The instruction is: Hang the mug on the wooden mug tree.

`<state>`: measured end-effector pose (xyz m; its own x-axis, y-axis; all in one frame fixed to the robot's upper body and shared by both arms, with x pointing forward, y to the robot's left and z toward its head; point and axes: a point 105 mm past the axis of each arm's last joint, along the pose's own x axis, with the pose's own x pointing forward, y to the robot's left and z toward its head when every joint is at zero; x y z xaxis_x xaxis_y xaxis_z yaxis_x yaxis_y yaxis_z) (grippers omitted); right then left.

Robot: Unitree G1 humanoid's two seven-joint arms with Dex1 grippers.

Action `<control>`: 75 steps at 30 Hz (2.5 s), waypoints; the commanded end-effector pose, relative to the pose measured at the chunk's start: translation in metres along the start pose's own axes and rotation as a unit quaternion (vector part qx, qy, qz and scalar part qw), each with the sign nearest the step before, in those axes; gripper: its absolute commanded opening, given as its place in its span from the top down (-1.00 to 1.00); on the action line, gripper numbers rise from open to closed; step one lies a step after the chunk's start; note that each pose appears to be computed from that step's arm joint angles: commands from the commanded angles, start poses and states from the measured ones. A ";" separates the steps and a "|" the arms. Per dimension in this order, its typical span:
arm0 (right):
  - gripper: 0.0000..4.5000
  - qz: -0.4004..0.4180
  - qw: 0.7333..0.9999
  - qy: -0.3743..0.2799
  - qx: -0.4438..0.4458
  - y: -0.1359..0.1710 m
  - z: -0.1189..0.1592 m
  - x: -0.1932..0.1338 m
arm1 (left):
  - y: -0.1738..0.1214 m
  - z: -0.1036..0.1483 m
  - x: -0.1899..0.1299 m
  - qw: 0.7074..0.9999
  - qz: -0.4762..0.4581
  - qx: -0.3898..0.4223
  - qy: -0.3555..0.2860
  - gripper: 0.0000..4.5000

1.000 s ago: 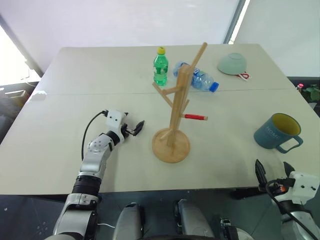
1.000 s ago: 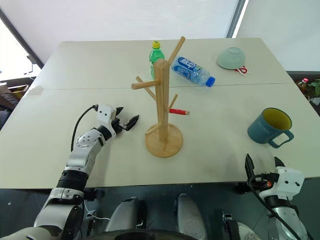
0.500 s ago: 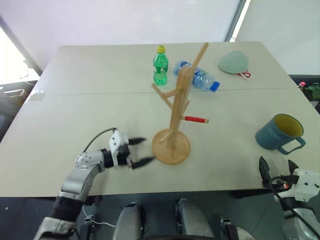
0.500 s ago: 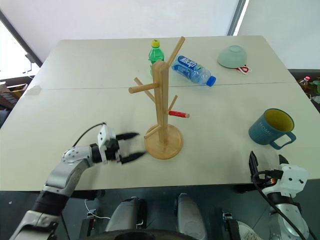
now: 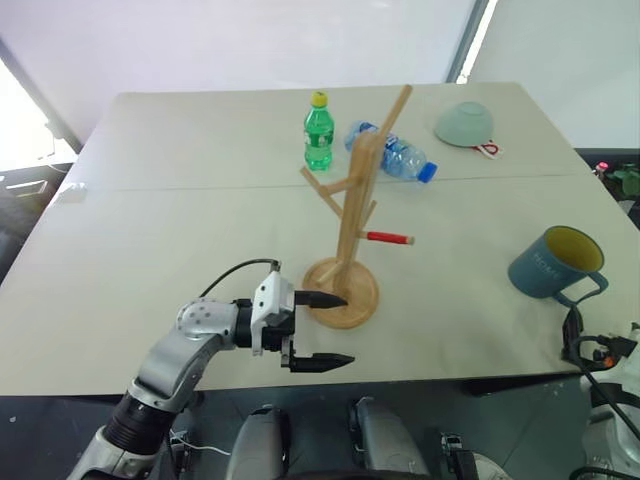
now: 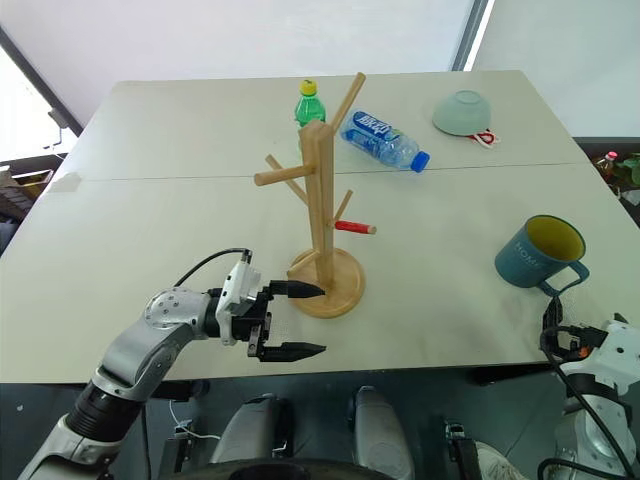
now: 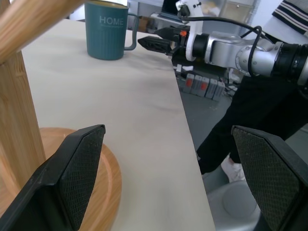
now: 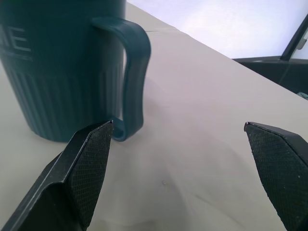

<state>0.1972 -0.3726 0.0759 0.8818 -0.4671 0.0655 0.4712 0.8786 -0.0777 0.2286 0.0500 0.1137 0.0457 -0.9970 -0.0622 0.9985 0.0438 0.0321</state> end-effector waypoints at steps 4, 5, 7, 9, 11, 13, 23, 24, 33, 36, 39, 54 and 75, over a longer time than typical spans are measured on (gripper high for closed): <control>-0.99 -0.007 1.000 -0.016 -0.009 -0.004 0.009 0.012 | -0.003 0.009 0.002 1.000 -0.002 0.022 -0.010 -1.00; -0.99 -0.007 1.000 -0.016 -0.008 -0.003 0.008 0.013 | -0.003 0.009 0.002 1.000 -0.001 0.022 -0.010 -1.00; -0.99 -0.006 1.000 -0.015 -0.009 -0.002 0.007 0.015 | -0.003 0.008 0.001 1.000 0.002 0.022 -0.010 -1.00; -0.99 -0.006 1.000 -0.012 -0.009 -0.001 0.006 0.016 | -0.003 0.008 0.000 1.000 0.004 0.022 -0.011 -1.00; -0.99 -0.005 1.000 -0.011 -0.010 -0.001 0.004 0.018 | -0.004 0.007 0.000 1.000 0.005 0.021 -0.011 -1.00; -0.99 -0.005 1.000 -0.010 -0.010 -0.001 0.004 0.020 | -0.004 0.007 -0.001 1.000 0.006 0.021 -0.011 -1.00; -0.99 -0.004 1.000 -0.006 -0.007 -0.001 0.001 0.036 | -0.003 0.008 -0.001 1.000 0.011 0.025 -0.012 -1.00; -0.99 -0.002 1.000 -0.006 -0.005 -0.001 0.001 0.037 | -0.003 0.009 -0.001 1.000 0.011 0.025 -0.012 -1.00; -0.88 0.019 1.000 -0.010 0.013 0.006 0.001 0.051 | -0.002 0.011 -0.001 0.999 0.017 0.029 -0.011 -1.00; -0.41 0.027 0.999 -0.010 0.019 0.008 0.001 0.053 | -0.002 0.012 -0.001 0.999 0.019 0.030 -0.010 -1.00; 0.30 0.034 0.999 -0.012 0.025 0.010 0.001 0.053 | -0.001 0.012 -0.001 0.999 0.021 0.031 -0.009 -1.00; 0.97 0.213 0.960 -0.109 -0.149 0.066 0.062 0.022 | 0.008 0.015 -0.006 0.999 0.045 0.023 -0.009 -1.00; 0.97 0.473 0.768 -0.277 -0.332 0.177 0.162 -0.056 | 0.058 0.008 -0.066 0.984 0.177 0.028 -0.021 -1.00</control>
<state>0.2332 -0.1849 0.2070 0.8066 0.5894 0.0449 -0.3203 0.4996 -0.8048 0.2838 0.1142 0.1189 0.3874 -0.9217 -0.0216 0.9205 0.3854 0.0645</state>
